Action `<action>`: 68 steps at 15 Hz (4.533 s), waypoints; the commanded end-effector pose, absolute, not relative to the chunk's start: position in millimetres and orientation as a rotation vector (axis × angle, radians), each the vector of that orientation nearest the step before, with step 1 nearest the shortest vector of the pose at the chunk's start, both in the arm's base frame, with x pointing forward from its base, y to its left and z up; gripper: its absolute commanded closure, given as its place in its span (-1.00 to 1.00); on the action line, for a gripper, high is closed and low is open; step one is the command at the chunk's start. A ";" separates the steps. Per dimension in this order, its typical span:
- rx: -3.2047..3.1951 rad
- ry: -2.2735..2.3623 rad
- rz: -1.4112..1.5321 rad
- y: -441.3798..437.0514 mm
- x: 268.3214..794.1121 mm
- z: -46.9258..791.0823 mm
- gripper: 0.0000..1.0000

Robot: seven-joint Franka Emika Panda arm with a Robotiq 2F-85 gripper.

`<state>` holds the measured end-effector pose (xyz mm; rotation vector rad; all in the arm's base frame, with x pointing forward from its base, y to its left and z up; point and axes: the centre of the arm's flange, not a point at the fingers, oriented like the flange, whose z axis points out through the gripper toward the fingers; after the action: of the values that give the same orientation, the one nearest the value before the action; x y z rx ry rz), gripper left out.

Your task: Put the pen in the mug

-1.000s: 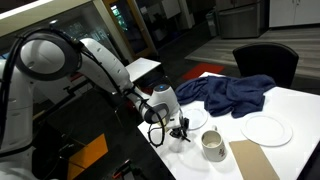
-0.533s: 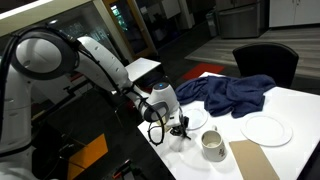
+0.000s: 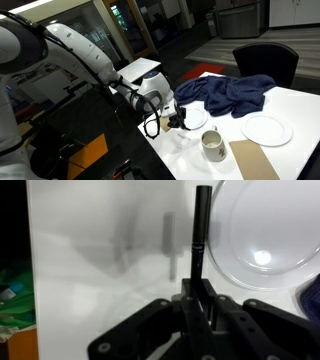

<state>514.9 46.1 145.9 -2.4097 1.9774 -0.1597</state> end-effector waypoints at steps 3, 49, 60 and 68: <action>-2.428 2.006 -0.287 44.8 498.1 225.6 0.94; -2.558 2.467 -1.798 26.7 521.8 189.1 0.94; -2.471 2.433 -1.813 15.6 551.2 161.6 0.94; -2.573 2.430 -1.738 12.1 548.7 120.6 0.94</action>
<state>545.1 13.1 136.3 -2.5866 2.4279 -1.7662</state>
